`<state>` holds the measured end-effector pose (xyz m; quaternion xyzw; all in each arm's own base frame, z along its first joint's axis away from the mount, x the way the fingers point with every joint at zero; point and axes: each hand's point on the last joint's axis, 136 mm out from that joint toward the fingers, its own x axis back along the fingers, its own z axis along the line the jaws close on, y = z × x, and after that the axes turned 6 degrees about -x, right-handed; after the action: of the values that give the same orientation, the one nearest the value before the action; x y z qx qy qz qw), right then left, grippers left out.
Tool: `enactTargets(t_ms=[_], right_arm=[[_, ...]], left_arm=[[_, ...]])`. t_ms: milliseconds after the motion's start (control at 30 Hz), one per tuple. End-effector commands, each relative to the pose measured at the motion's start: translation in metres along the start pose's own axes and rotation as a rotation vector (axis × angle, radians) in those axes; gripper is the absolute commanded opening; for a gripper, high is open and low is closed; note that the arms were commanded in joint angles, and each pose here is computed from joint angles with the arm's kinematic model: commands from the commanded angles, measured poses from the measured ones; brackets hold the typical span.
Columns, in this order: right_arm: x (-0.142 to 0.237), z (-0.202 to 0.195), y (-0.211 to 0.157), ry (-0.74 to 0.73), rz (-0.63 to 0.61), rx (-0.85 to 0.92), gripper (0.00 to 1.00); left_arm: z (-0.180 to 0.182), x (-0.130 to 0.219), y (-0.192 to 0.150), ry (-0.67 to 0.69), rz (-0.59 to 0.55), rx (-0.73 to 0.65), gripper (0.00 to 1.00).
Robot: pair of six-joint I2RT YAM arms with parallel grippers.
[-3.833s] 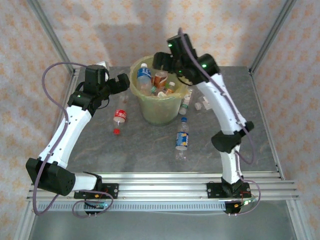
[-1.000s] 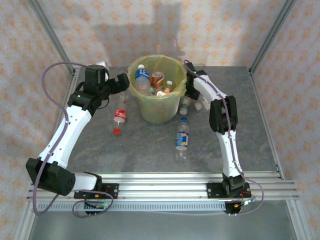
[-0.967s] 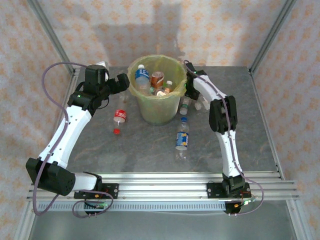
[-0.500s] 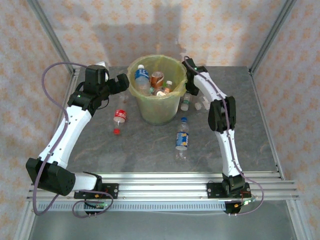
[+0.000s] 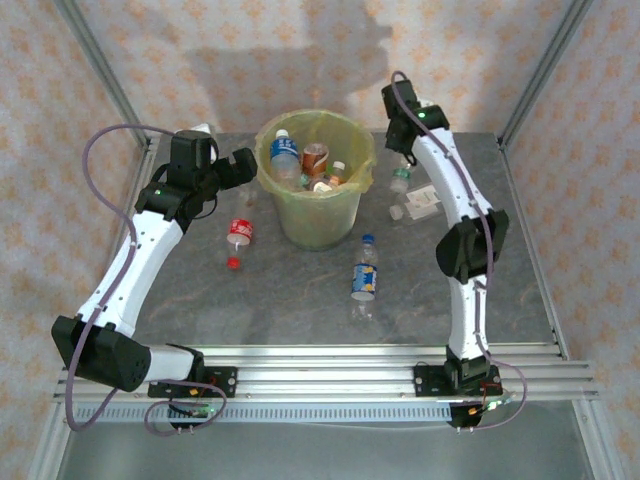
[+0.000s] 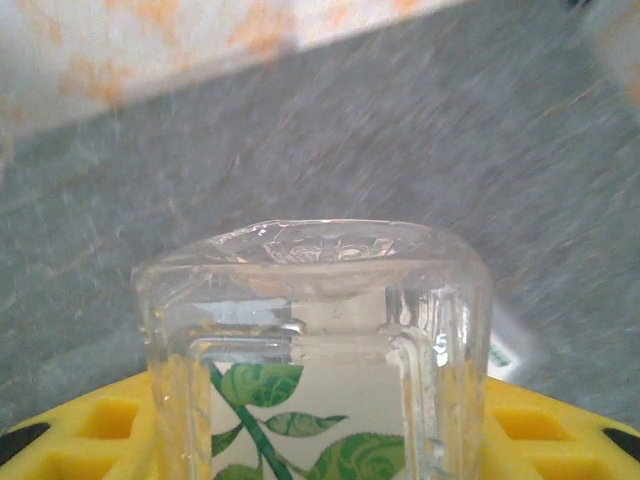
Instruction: Put the plastic bottles in the bin
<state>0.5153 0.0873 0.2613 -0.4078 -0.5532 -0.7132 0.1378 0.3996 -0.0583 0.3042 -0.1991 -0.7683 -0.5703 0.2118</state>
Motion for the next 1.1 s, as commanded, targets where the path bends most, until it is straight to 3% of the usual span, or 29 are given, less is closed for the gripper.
enactTargets(t_ms=[0, 167, 567, 767, 1067], right_arm=[[0.039, -0.036, 0.028, -0.119, -0.111, 0.021, 0.49], [0.082, -0.037, 0.042, -0.009, -0.150, -0.011, 0.49], [0.174, 0.068, 0.035, 0.657, -0.067, -0.054, 0.48], [0.197, 0.123, 0.024, 0.770, -0.063, 0.000, 0.47], [0.179, 0.174, 0.001, 0.811, -0.026, 0.023, 0.47]], left_arm=[[0.006, 0.012, 0.007, 0.028, -0.023, -0.021, 1.00], [0.006, 0.012, 0.007, 0.027, -0.026, -0.018, 1.00], [0.002, 0.006, 0.005, 0.006, -0.019, 0.000, 1.00], [0.002, 0.007, 0.004, 0.003, -0.018, 0.001, 1.00], [0.001, 0.008, 0.003, -0.006, -0.019, 0.002, 1.00]])
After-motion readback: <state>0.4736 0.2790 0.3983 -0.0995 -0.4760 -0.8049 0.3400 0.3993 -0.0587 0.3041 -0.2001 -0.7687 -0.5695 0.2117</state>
